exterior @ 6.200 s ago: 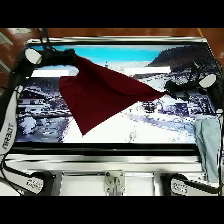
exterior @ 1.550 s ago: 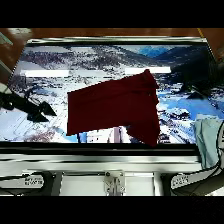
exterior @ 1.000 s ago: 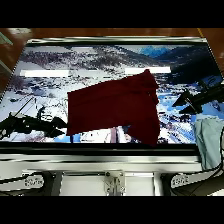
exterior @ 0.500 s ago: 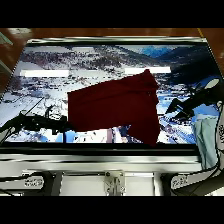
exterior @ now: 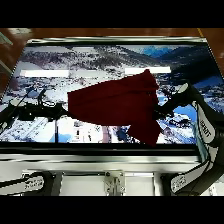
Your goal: Fold the shirts.
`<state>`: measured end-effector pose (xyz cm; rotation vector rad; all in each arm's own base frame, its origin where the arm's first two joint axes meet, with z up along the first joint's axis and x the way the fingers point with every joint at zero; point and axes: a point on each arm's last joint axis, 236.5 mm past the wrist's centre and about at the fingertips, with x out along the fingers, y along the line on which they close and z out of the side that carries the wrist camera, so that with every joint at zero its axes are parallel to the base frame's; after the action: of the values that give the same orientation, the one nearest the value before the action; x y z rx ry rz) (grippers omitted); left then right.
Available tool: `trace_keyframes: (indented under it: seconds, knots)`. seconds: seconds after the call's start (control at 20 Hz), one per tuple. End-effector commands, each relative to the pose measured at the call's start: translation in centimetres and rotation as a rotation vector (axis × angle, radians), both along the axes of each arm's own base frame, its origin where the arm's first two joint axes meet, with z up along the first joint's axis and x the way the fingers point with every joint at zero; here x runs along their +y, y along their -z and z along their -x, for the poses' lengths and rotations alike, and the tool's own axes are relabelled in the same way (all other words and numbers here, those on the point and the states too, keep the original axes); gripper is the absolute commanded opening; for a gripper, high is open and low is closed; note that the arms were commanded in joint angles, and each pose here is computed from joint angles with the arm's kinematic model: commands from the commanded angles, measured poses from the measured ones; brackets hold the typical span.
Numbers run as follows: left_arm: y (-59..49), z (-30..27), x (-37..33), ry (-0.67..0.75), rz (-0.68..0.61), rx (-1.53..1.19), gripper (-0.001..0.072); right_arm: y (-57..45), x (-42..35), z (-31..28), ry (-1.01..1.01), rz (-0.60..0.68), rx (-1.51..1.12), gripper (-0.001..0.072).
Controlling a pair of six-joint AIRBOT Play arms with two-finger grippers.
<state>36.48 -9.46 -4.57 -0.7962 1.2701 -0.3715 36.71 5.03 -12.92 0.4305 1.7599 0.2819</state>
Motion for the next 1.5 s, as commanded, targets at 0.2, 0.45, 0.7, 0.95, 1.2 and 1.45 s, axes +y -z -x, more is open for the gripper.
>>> trace_keyframes:
  seconds: [0.2,0.45,0.7,0.95,1.2,1.45]
  knots:
    - [-16.6,-4.9,1.7,0.025,-0.147,-0.463,0.0037,-16.5,-0.7,-7.6,-0.195,0.104,-0.580,0.0060]
    - [-49.2,2.5,1.1,-0.043,-0.344,-1.268,0.0039,-53.4,-2.5,-4.0,-0.120,0.401,-1.559,0.0060]
    - [-64.3,16.6,1.0,-0.245,-0.435,-1.688,0.0038,-64.8,-2.3,10.3,-0.083,0.540,-1.852,0.0060]
    - [-58.1,16.7,2.4,-0.204,-0.564,-1.425,0.0038,-61.9,-2.4,11.7,-0.082,0.515,-1.725,0.0060]
    - [-48.5,10.2,5.3,-0.156,-0.610,-1.069,0.0039,-51.8,-2.9,4.3,-0.167,0.432,-1.340,0.0060]
    - [-32.8,1.8,7.2,-0.083,-0.525,-0.635,0.0039,-35.9,-1.8,-6.6,-0.193,0.268,-0.885,0.0060]
